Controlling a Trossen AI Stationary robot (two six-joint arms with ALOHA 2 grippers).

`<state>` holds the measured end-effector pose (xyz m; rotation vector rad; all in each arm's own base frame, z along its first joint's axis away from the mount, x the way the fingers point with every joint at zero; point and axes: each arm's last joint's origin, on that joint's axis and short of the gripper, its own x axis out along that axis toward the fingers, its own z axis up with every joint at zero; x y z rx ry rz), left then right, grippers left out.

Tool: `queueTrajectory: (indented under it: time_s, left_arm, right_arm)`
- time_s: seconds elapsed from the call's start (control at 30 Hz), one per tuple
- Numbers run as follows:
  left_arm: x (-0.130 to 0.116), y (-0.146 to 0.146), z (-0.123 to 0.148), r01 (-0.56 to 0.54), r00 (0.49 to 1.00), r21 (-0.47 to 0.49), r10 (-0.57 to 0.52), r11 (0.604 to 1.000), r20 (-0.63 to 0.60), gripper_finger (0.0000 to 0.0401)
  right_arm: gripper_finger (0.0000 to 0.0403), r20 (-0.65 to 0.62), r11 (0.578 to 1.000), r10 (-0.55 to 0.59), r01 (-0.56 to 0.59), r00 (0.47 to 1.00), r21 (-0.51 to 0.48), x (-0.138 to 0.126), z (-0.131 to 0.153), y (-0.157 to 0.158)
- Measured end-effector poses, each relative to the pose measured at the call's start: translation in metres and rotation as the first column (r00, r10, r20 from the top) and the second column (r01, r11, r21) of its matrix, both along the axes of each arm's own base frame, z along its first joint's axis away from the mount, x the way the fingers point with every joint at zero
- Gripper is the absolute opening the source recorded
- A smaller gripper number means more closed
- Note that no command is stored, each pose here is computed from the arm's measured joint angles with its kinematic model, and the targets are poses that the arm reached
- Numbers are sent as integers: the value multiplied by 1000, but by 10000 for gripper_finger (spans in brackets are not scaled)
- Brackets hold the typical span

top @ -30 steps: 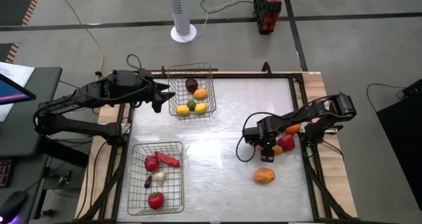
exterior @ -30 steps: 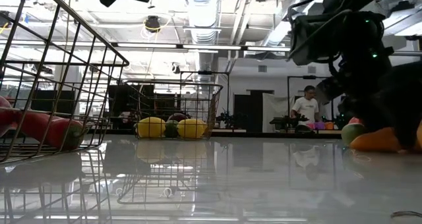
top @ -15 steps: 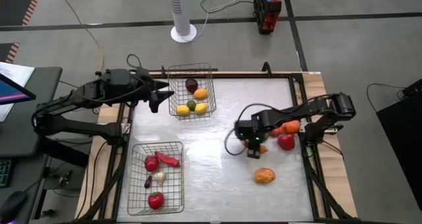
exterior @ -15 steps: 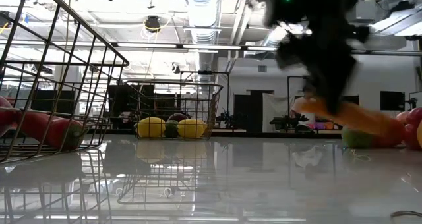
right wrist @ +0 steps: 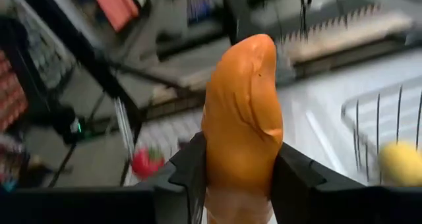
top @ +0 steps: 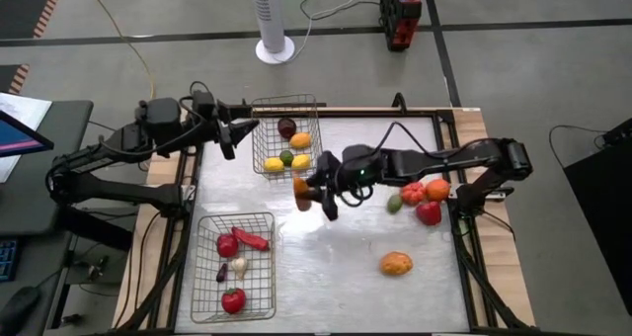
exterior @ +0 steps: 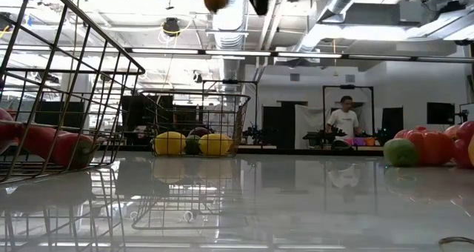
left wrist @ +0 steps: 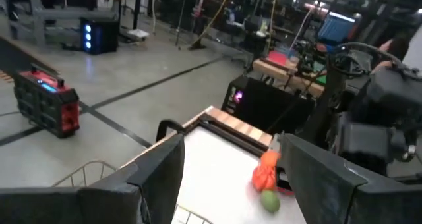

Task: Sort produce into baskets
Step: Put the yellow pepper into the bottom wire basket

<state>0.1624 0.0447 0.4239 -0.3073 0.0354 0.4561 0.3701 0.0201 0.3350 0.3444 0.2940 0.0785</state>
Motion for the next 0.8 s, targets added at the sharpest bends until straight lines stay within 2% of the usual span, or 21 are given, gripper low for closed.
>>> queueTrajectory:
  time_s: [0.13, 0.23, 0.33, 0.43, 0.6, 0.7, 0.8]
  left_arm:
    - [0, 1, 6, -26, 997, -3, 26, 1000, 66, 238]
    - [0, 1, 13, -33, 987, -24, 37, 999, 157, 238]
    - [0, 1, 19, -28, 972, -43, 37, 999, 230, 238]
    - [-1, 1, 22, -27, 964, -45, 38, 999, 265, 238]
    - [-1, 1, 26, 1, 932, -161, 57, 987, 358, 238]
    - [-1, -1, 27, 18, 924, -185, 54, 983, 378, 238]
    - [0, -4, 27, 35, 925, -188, 39, 982, 379, 238]
  right_arm:
    - [158, 94, 999, -35, 36, 995, -6, 13, 15, -6]
    - [165, 122, 999, -25, 29, 992, -28, 37, 17, -5]
    - [169, 138, 997, 78, -77, 987, -17, 64, 18, 2]
    - [170, 153, 976, 214, -216, 965, -3, 89, 16, 10]
    - [179, 140, 920, 382, -390, 914, 31, 123, -1, 20]
    - [202, 85, 885, 455, -461, 887, 72, 133, -11, 20]
    - [232, 10, 868, 490, -489, 872, 82, 135, -17, 15]
